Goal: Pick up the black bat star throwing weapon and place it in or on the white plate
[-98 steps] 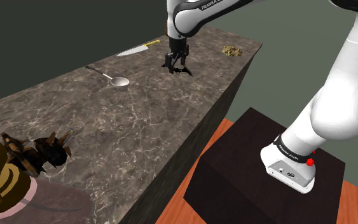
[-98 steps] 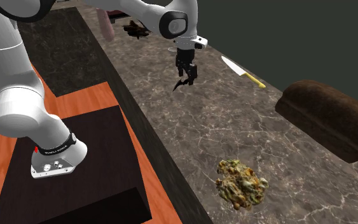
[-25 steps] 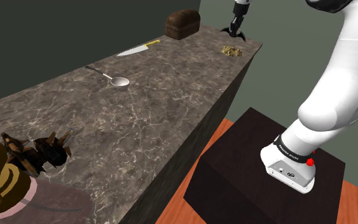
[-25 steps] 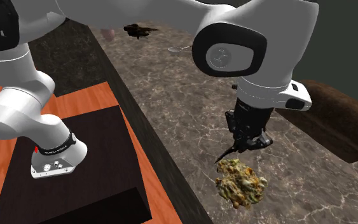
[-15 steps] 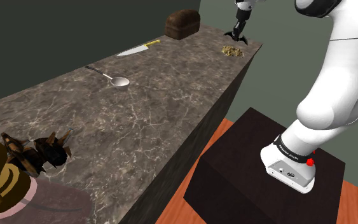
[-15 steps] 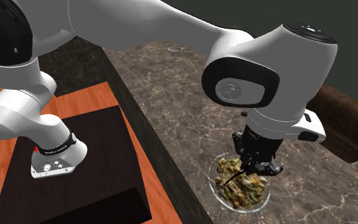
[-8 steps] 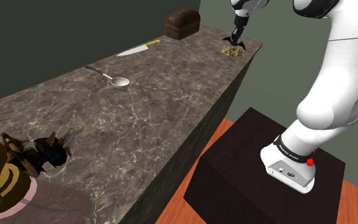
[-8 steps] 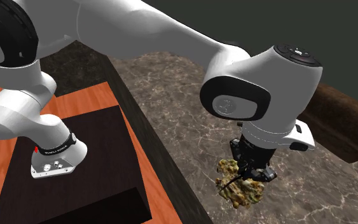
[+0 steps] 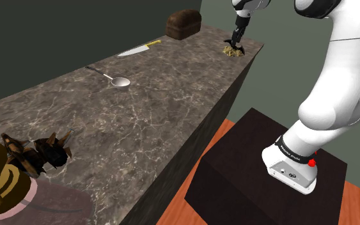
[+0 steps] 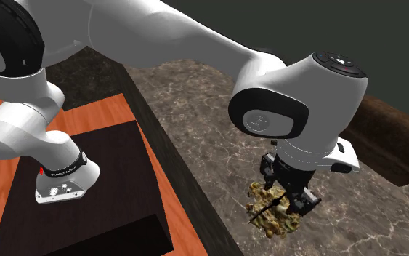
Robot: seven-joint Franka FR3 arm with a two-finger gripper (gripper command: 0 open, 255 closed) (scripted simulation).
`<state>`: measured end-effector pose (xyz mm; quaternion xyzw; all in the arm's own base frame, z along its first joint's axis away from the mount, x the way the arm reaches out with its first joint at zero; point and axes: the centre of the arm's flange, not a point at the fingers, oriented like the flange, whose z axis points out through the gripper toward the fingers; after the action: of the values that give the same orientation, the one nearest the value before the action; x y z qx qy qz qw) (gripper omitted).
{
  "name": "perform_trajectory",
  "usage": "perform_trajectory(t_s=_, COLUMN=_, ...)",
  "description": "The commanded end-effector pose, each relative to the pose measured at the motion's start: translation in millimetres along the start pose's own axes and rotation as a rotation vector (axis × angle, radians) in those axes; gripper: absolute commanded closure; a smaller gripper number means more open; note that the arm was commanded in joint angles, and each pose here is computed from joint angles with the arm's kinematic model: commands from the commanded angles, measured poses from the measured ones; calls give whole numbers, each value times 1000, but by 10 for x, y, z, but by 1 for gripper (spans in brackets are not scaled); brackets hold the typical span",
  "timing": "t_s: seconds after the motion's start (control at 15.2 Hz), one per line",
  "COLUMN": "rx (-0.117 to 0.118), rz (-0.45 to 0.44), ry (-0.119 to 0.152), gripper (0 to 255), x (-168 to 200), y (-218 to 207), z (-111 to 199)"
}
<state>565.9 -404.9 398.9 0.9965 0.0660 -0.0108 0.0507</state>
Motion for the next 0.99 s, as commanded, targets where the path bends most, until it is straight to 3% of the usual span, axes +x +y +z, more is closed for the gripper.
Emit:
perform_trajectory(t_s=0.0, rx=0, rz=0, ry=0, gripper=0, x=0, y=0, z=0)
perform_trajectory(t_s=0.2, rx=0, rz=0, ry=0, gripper=0, x=0, y=0, z=0)
perform_trajectory(t_s=0.46, rx=0, rz=0, ry=0, gripper=0, x=0, y=0, z=-500)
perform_trajectory(t_s=0.92, rx=0, rz=0, ry=0, gripper=0, x=0, y=0, z=-500)
